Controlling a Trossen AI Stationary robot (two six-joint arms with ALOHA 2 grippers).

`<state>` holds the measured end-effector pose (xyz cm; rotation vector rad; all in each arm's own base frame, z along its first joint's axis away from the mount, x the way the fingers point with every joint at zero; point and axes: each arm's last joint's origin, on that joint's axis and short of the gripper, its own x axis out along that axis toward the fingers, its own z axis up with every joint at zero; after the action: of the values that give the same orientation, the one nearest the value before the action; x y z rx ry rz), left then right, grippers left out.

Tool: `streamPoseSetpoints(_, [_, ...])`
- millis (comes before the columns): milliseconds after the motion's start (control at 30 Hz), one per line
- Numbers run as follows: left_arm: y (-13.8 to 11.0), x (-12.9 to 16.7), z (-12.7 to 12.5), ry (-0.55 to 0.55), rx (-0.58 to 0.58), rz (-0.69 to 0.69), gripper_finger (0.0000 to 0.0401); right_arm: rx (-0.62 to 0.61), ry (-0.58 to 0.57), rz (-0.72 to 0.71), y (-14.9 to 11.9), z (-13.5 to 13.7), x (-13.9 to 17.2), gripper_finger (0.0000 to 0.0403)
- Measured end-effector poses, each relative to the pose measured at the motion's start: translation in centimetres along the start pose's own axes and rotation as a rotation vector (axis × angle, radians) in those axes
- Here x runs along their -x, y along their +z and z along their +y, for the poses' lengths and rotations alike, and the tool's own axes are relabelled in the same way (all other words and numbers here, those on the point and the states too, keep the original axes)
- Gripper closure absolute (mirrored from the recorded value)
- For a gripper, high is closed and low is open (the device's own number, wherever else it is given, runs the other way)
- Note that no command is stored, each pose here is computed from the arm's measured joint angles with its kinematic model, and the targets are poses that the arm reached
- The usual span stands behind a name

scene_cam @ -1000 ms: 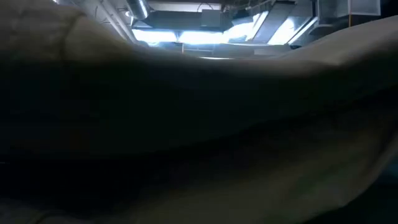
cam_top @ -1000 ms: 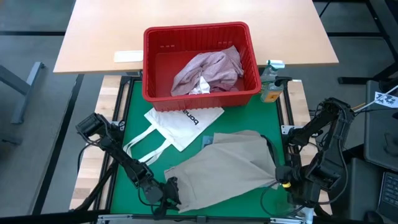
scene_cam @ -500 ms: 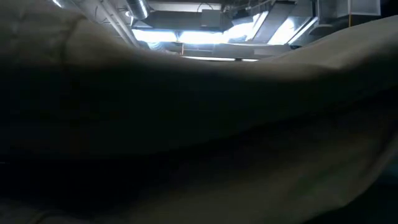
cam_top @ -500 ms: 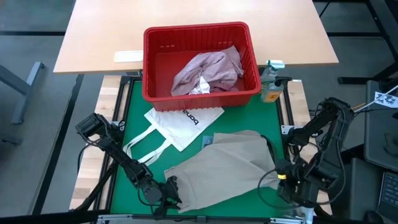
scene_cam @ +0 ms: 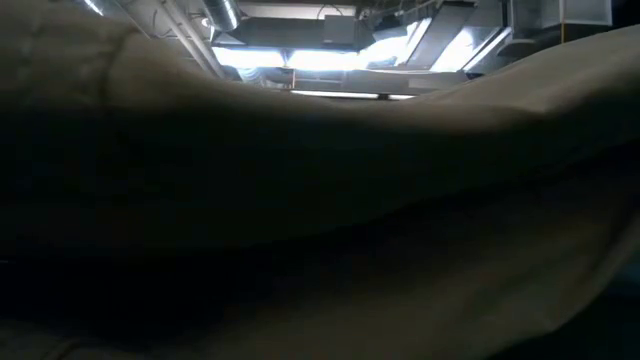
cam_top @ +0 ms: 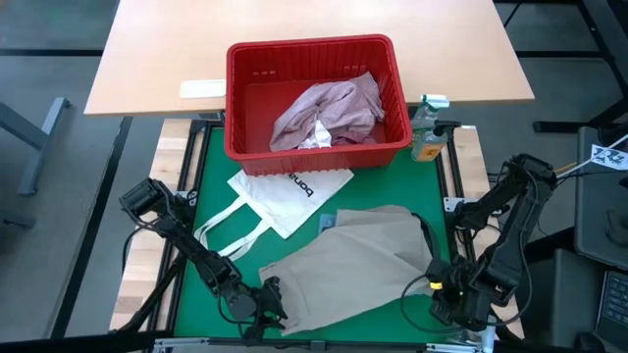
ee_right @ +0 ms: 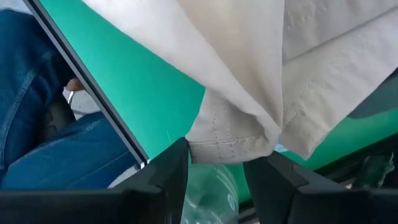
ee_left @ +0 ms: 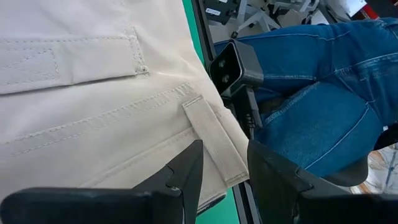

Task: Fold laundry
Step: Fold the gray shorts

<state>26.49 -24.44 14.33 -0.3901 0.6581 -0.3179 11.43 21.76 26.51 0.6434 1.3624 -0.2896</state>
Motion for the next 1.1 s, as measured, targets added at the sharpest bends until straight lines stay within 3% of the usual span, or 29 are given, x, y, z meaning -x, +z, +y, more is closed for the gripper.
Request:
streamPoseSetpoints(433, [0.05, -0.01, 0.05, 0.001, 0.001, -0.001, 0.0282, -0.018, 0.083, 0.024, -0.13, 0.81, 0.03, 0.0253])
streamPoseSetpoints(833, [0.05, -0.01, 0.05, 0.001, 0.001, -0.001, 0.0282, -0.116, 0.085, -0.130, 0.35, 0.63, 0.05, 0.0256])
streamPoseSetpoints(933, [0.05, -0.01, 0.05, 0.001, 0.001, -0.001, 0.0282, -0.115, 0.084, -0.131, 0.34, 0.63, 0.05, 0.0282])
streamPoseSetpoints(1100, [0.11, 0.00, 0.12, 0.025, 0.001, -0.021, 0.0282, -0.105, 0.054, -0.137, 0.38, 0.35, 0.02, 0.0382])
